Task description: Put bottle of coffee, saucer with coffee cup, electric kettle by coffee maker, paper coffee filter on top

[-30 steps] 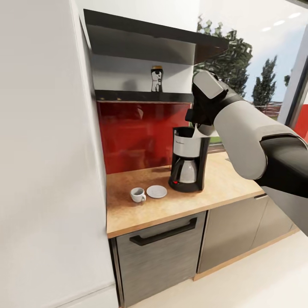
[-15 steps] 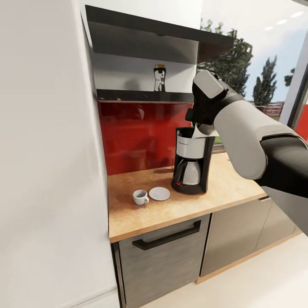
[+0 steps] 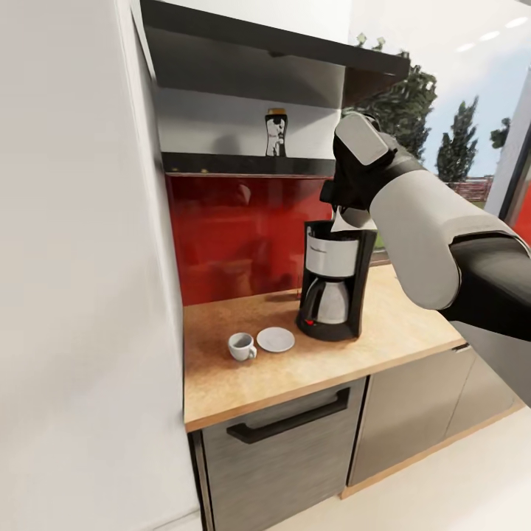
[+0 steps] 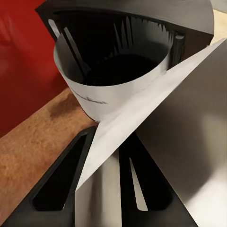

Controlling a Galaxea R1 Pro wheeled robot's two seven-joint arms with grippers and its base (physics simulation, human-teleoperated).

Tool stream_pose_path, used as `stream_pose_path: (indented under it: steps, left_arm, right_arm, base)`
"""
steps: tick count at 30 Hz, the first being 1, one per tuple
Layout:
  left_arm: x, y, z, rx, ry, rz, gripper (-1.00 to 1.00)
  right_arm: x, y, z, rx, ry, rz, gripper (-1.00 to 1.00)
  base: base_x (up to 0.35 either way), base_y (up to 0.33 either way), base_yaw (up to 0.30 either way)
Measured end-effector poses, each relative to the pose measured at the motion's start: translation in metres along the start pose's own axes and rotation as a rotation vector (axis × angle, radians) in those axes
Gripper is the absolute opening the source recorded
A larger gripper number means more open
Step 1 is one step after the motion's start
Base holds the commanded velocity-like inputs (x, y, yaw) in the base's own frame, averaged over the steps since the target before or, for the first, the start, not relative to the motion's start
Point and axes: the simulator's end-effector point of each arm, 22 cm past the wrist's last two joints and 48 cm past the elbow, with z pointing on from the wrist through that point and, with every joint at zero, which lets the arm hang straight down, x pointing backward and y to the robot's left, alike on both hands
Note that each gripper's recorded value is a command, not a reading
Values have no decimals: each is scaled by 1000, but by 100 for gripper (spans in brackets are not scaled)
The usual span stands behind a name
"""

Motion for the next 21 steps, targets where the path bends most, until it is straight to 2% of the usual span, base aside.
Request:
stream_pose_path:
  steps: [6,16,21]
  left_arm:
    - [0,0,0,0,0,0,100]
    - [0,1,0,-1,1,0,100]
    - [15,20,-1,-25,35,6,100]
  right_arm:
    - [1,0,1,2,3,0,-100]
    - [2,0,2,3,4,1,-100]
    - [1,0,2,2,3,1,-100]
  base:
    - [138,0,0]
    - [15,0,0]
    - [0,0,0]
